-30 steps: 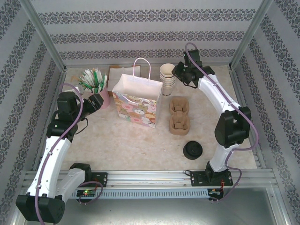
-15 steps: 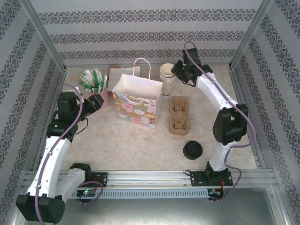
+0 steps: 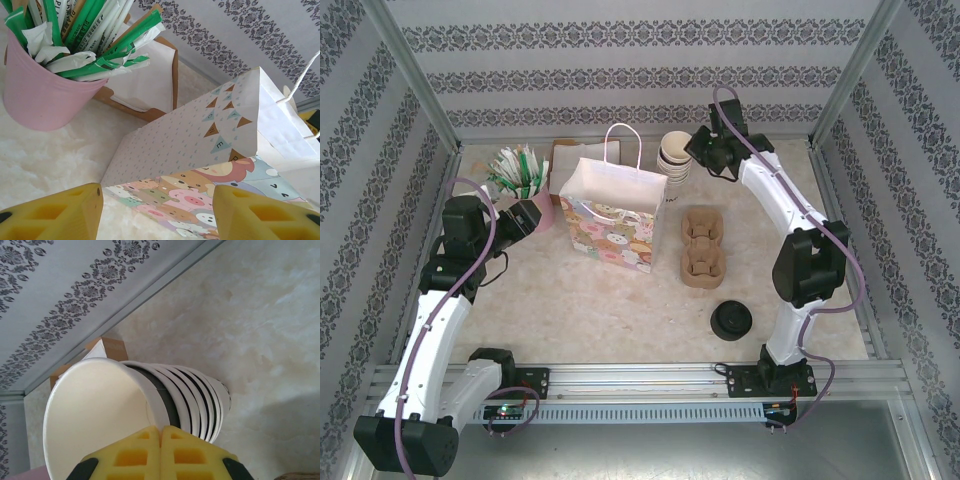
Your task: Pack the takeout coffee
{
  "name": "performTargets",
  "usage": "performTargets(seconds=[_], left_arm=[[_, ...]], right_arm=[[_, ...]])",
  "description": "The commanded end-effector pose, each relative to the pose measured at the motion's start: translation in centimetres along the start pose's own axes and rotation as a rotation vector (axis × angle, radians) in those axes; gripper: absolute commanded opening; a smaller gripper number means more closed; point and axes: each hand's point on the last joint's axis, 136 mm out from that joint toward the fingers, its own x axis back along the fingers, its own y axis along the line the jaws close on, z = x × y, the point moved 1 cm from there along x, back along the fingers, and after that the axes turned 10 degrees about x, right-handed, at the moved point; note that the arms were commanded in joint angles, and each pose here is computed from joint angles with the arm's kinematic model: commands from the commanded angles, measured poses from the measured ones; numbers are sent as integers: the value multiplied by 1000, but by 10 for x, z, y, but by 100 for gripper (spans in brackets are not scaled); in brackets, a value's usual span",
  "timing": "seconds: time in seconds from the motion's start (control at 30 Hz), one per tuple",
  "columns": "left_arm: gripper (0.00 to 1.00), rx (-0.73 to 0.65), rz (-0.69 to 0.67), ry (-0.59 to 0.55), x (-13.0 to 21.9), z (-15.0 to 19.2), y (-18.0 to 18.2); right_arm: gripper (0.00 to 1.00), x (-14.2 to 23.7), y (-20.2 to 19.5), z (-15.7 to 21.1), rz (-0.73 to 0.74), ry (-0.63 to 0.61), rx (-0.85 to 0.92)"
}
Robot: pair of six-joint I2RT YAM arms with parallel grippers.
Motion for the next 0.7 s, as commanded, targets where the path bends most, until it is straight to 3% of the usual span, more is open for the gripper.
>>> performTargets(seconds=[0.0,0.27,0.43,0.67], left_arm=[[61,10,29,-20,10,-6,-10],[61,10,33,-25,13,-5,-10],[61,19,44,-15,11,-3,-10],[61,29,43,3,14,3,-8]], right_arm=[[2,39,19,-24,-42,-84,7],[0,94,39,-52,-89,-164,45],[0,157,56,-60,-139,-231,109],[0,249,47,-9,-103,-238,222]])
